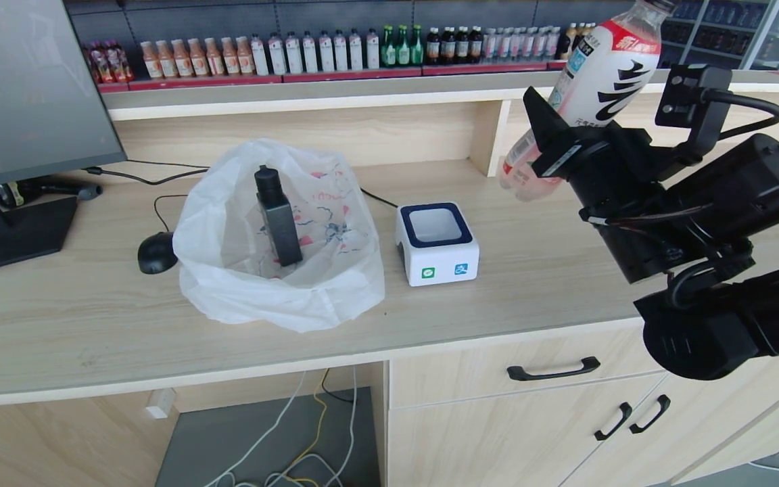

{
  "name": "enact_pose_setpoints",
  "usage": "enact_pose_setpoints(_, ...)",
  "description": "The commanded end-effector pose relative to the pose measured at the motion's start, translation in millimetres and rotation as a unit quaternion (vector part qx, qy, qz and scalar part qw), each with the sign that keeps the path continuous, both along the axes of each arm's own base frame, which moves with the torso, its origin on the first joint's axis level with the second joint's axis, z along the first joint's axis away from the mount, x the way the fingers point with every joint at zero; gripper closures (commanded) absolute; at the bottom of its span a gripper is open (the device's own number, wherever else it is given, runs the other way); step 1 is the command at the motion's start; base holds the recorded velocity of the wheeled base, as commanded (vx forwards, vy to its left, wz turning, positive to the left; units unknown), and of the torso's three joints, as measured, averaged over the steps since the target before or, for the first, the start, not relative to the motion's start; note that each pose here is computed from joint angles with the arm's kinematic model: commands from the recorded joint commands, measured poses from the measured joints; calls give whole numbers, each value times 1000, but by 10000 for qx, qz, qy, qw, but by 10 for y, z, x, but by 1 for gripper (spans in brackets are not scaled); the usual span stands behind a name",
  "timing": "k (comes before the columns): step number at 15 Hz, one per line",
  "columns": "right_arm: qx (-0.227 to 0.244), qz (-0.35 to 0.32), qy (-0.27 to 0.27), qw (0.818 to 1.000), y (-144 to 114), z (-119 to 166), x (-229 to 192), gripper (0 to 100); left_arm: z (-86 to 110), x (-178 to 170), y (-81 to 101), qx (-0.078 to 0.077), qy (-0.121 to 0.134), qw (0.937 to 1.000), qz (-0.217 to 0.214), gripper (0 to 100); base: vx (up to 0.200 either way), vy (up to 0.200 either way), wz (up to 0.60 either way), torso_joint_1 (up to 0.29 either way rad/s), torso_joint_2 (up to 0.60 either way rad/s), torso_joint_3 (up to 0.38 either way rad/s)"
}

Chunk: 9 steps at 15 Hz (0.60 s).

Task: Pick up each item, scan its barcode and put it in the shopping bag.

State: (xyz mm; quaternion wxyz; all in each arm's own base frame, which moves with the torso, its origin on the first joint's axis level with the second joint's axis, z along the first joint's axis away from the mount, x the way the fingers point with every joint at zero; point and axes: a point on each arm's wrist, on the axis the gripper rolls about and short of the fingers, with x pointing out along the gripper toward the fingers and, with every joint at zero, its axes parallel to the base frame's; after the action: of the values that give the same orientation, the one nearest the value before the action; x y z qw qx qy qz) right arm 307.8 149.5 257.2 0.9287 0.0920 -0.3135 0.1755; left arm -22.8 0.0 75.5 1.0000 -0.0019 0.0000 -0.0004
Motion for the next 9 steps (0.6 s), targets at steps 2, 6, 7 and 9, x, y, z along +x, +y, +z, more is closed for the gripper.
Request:
enact_pose_setpoints(2,6,19,30,10000,12,-23,18,100,0,0,0,-12,0,10000,-3,0,0,100,0,6,1,1)
enact_pose_setpoints(6,8,21,55,10000,9,-36,23,100,0,0,0,-12,0,10000,4,0,0,200,0,0,4,4)
enact_pose_setpoints(7,8,21,55,10000,10,-37,27,100,0,0,0,-12,0,10000,4,0,0,200,0,17,2,-12)
enact_pose_setpoints(9,-2,20,76,10000,21,-58,49,100,0,0,0,-12,0,10000,-3,0,0,200,0,-7,5,0)
